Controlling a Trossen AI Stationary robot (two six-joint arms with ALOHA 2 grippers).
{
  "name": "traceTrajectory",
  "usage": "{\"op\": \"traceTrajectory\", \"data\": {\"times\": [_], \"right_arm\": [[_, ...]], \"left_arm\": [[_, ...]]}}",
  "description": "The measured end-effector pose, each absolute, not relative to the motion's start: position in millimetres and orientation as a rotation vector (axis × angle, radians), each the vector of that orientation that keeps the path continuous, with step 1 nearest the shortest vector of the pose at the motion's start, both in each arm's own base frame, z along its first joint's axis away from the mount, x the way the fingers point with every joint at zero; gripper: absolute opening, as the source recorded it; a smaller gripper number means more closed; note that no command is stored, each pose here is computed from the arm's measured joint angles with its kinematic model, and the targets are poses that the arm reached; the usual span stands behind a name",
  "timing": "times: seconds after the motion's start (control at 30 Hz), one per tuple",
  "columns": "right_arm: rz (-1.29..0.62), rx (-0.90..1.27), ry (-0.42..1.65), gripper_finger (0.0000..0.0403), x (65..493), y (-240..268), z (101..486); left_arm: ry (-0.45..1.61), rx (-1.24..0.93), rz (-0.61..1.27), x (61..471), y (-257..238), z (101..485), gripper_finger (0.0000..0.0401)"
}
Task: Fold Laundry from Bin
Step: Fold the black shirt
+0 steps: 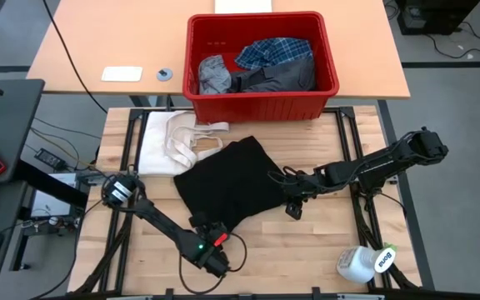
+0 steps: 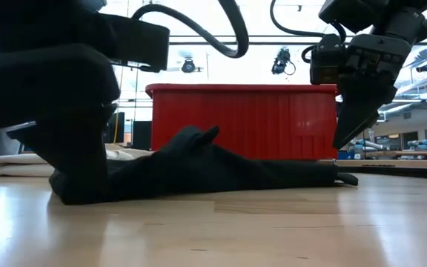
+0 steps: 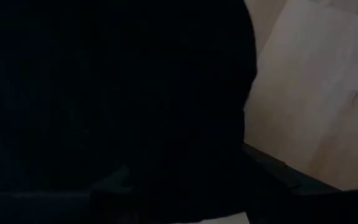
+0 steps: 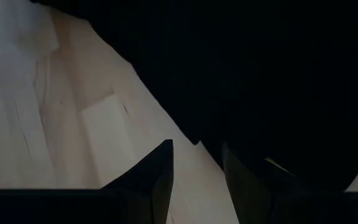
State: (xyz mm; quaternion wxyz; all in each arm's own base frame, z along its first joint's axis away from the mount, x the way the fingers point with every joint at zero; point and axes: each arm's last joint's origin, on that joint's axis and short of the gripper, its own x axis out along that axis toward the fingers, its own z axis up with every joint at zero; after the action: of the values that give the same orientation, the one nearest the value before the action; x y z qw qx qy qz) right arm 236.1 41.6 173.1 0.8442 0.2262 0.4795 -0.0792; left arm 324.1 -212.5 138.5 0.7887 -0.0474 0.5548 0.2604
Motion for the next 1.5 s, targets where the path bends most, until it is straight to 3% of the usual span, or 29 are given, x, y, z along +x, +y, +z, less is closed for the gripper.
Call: {"op": "traceTrajectory", "data": {"times": [0.17,0.4,0.67,0.93,1.17,1.5], "right_arm": [[-0.160,0.480,1.011,0.0146,236.4,41.8,173.3],[-0.008,0.468,1.079,0.0146,231.0,45.9,175.2],[0.098,0.537,1.190,0.0146,221.8,60.7,173.7],[0.080,0.386,1.139,0.0146,217.1,82.1,174.0],[0.062,0.394,1.046,0.0146,223.5,84.0,178.0],[-0.034,0.412,1.086,0.0149,224.1,65.9,174.7]], "left_arm": [[1.210,-0.149,0.590,328.4,-207.4,134.7,0.0163],[1.275,-0.224,0.468,330.2,-205.6,149.0,0.0018],[1.147,-0.371,0.013,335.8,-233.9,195.4,0.0014],[1.132,-0.393,-0.017,328.5,-243.4,201.6,0.0013],[1.128,-0.459,0.001,329.4,-244.6,202.5,0.0022],[1.121,-0.745,0.246,330.9,-239.2,200.4,0.0038]]}}
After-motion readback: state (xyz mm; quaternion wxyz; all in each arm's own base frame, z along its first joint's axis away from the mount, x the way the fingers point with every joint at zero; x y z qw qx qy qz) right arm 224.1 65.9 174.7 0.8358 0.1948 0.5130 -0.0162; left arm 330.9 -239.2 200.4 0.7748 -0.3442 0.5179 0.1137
